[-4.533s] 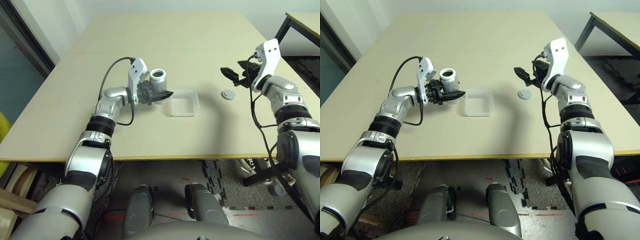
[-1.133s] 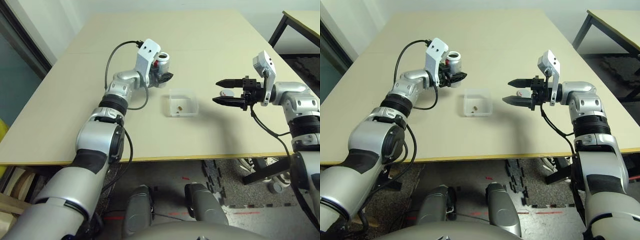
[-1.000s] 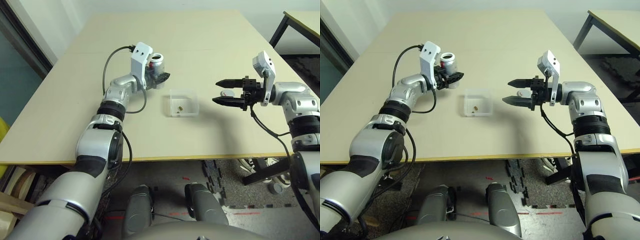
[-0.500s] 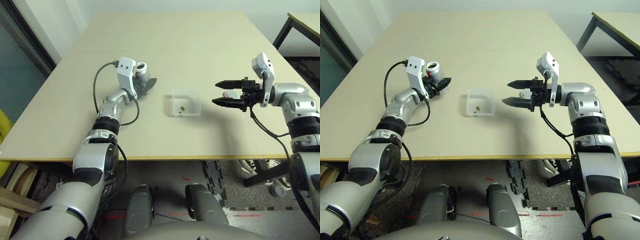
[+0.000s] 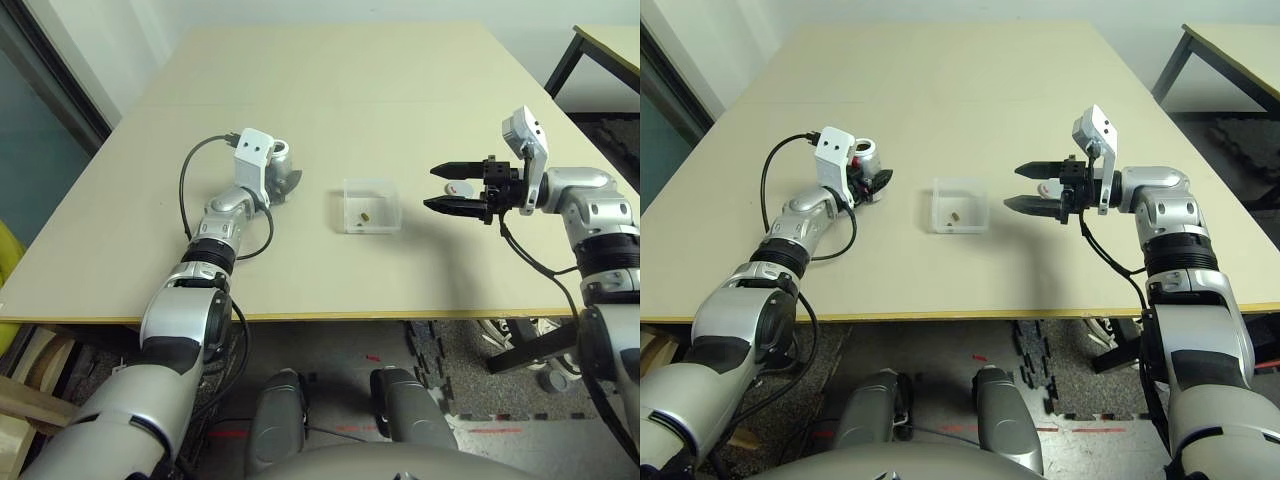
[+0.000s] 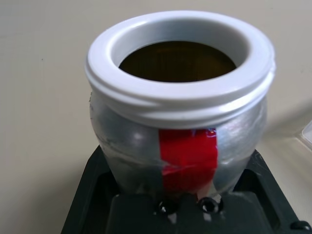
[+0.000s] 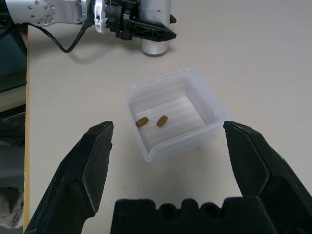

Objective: Pour the medicine from the bottle into the box.

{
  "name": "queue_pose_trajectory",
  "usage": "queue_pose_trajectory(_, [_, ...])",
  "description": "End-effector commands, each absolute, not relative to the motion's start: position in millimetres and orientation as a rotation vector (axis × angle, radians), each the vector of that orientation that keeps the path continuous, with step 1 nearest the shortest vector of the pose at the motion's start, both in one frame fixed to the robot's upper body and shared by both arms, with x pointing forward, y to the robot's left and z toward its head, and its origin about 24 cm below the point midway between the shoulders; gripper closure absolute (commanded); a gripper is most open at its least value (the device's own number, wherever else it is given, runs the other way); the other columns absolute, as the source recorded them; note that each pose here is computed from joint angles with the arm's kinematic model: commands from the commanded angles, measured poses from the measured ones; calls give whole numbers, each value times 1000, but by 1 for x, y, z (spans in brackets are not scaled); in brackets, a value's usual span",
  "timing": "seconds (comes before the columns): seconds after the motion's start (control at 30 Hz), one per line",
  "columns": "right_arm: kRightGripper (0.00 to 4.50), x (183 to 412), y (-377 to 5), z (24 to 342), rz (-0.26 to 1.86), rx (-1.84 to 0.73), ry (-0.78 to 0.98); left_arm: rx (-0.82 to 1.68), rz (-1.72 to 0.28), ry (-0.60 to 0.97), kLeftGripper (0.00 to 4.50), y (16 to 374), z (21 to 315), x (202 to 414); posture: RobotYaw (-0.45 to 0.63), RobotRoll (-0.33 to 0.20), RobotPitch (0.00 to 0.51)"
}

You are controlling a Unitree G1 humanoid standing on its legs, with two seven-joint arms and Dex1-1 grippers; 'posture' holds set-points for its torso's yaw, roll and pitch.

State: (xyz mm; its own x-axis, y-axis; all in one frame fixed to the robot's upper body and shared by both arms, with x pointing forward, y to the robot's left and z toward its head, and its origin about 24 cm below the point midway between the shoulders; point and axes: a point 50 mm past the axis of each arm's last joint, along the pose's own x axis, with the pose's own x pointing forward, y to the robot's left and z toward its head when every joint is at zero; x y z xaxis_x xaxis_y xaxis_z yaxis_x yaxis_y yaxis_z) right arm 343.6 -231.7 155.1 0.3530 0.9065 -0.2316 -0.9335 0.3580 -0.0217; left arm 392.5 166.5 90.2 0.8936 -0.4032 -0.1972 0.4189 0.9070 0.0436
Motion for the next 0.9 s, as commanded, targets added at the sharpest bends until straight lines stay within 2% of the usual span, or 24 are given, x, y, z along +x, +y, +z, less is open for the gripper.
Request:
queue_pose_trajectory(0.03, [0,343,-232,155,1201,-171,196,69,-408,217,1099,169,77,388,-157,0,62])
queue_pose_trajectory(0.13, [0,343,-232,155,1200,-170,197,67,-398,221,111,169,74,386,-157,0,62])
queue_pose_trajectory(0.17, [0,343,-232,155,1201,-169,197,68,-397,222,51,169,74,386,-156,0,68])
queue_pose_trajectory(0.6, [0,343,-231,153,1208,-167,204,60,-375,208,51,185,70,378,-154,0,79])
queue_pose_trajectory(0.9, [0,342,-233,151,1199,-161,210,35,-443,209,51,193,70,356,-149,0,92])
